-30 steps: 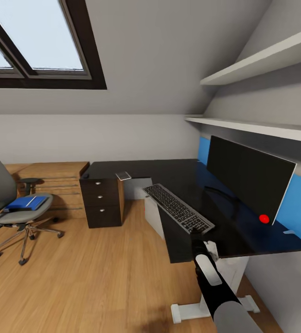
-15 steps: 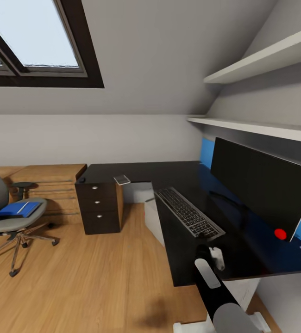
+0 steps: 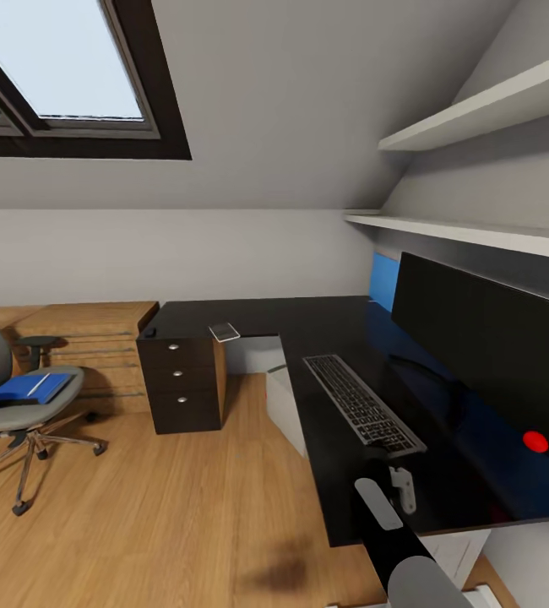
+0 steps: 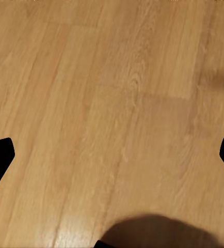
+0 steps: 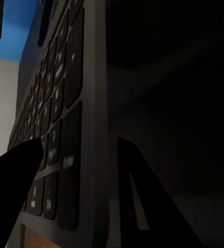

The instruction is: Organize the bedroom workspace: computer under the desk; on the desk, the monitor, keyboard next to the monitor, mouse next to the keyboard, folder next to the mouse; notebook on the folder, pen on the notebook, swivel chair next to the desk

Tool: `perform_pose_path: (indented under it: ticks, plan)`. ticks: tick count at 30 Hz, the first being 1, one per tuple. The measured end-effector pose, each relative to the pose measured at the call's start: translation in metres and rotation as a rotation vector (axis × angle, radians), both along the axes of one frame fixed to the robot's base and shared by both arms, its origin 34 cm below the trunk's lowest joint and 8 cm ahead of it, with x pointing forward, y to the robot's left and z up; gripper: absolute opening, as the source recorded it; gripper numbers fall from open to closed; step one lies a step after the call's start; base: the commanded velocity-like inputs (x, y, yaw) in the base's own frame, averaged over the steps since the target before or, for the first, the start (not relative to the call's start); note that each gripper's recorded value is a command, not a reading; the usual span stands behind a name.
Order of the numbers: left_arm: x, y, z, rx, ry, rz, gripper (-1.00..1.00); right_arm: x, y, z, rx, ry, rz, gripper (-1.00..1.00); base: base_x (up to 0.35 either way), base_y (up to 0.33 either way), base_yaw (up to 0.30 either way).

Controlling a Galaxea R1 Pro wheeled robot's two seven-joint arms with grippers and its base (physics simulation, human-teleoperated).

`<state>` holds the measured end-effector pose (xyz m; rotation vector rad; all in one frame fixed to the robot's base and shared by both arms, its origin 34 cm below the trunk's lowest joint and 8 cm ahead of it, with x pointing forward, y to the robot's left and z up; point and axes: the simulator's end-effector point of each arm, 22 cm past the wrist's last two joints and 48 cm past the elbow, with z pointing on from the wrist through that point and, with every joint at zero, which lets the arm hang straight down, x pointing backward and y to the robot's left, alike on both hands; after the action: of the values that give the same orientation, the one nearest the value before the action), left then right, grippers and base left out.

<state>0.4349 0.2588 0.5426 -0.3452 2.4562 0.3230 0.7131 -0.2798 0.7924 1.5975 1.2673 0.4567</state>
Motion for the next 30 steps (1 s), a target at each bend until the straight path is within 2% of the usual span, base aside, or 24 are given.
perform_pose_path:
  ticks: [9,11,14,19,30]
  plan:
    - [0.000,0.000,0.000,0.000,0.000,0.000,1.00,-0.005,-0.007,-0.002,0.006,0.006,-0.046,-1.00,0.005,0.000,0.000]
    - [0.000,0.000,0.000,0.000,0.000,0.000,1.00,-0.010,-0.014,-0.002,0.008,0.003,-0.088,-1.00,0.000,0.000,0.000]
    - [0.000,0.000,0.000,-0.001,0.000,0.000,1.00,-0.014,-0.019,-0.002,0.013,0.003,-0.119,-1.00,0.000,0.000,0.000]
    - [0.000,0.000,0.000,-0.001,0.000,0.000,1.00,-0.016,-0.021,-0.002,0.017,0.001,-0.140,-1.00,0.000,0.000,0.000]
    - [0.001,0.000,0.001,0.000,-0.008,0.002,1.00,-0.016,-0.022,-0.002,0.018,0.001,-0.144,-1.00,0.000,0.000,0.000]
